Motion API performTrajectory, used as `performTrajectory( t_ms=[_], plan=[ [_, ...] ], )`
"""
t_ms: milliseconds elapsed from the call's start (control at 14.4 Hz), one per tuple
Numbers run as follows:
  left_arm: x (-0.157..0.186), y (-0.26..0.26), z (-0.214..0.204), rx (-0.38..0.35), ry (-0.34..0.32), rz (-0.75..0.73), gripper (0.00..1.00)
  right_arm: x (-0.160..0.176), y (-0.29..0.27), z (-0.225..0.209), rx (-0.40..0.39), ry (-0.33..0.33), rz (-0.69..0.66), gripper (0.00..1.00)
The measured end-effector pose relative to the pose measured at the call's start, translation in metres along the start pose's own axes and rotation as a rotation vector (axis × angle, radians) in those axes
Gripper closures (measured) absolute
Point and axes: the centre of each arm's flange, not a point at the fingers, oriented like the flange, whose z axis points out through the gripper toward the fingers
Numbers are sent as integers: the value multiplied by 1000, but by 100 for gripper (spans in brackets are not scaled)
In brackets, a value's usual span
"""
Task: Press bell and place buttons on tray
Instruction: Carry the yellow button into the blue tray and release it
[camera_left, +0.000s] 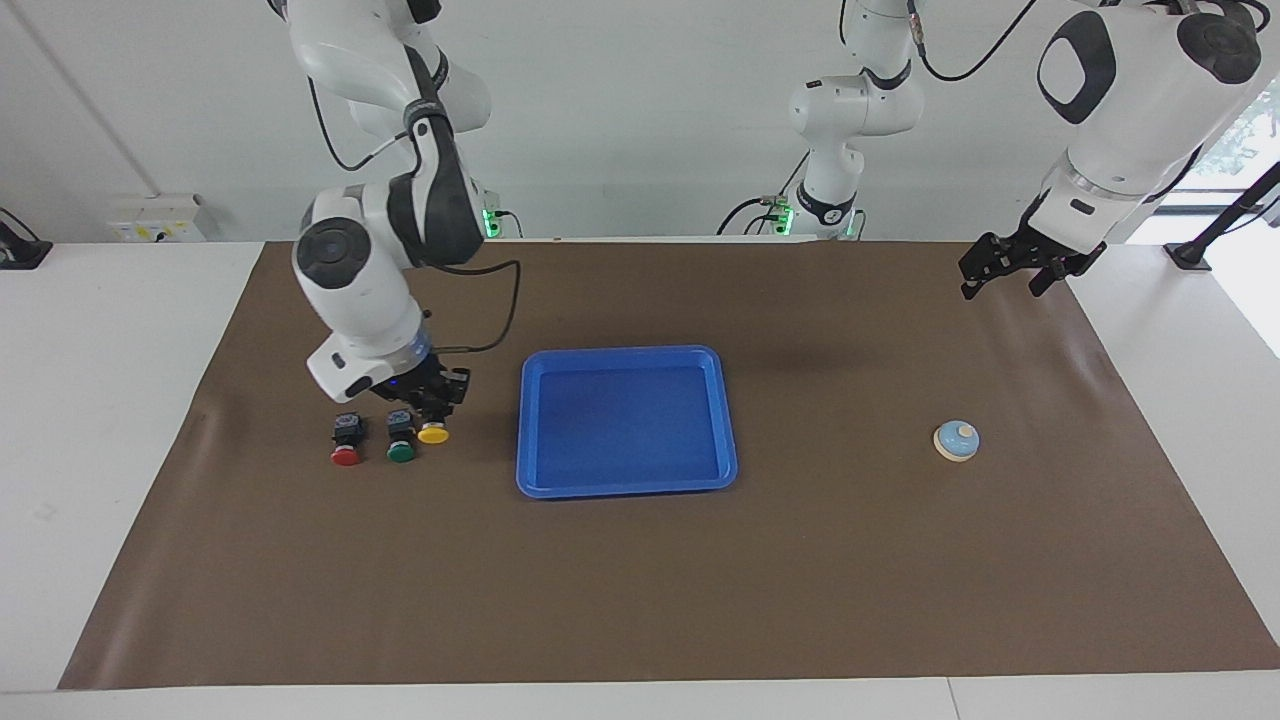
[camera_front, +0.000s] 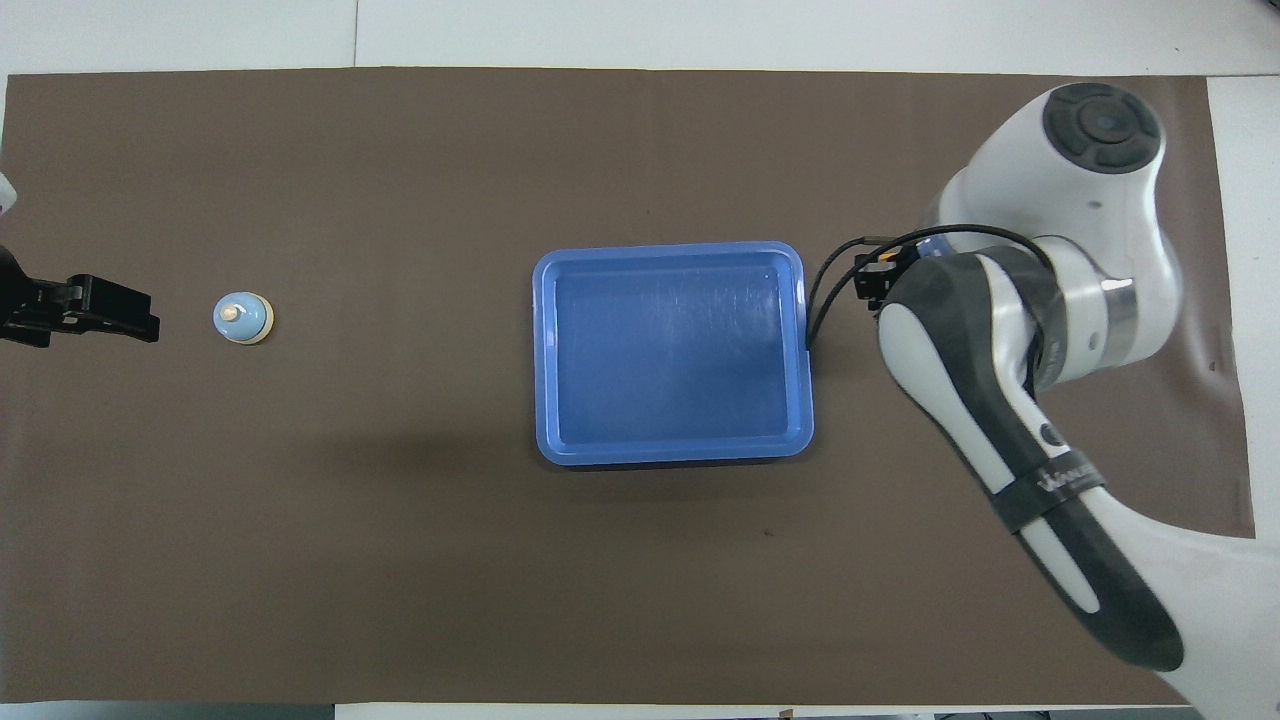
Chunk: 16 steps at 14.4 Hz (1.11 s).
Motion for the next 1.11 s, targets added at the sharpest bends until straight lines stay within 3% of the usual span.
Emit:
performTrajectory(
  t_ms=[277, 831, 970, 1108],
  plan=[
    [0, 0, 0, 0, 0, 0, 0, -35, -99, 28, 1, 17, 68, 59],
    [0, 0, 0, 0, 0, 0, 0, -44, -103, 86, 46, 5, 111, 59],
    [0, 0, 0, 0, 0, 0, 0, -49, -103, 96, 48, 8, 108, 55],
    [0, 0, 0, 0, 0, 0, 0, -54, -107, 100, 46, 5, 100, 39]
  ],
)
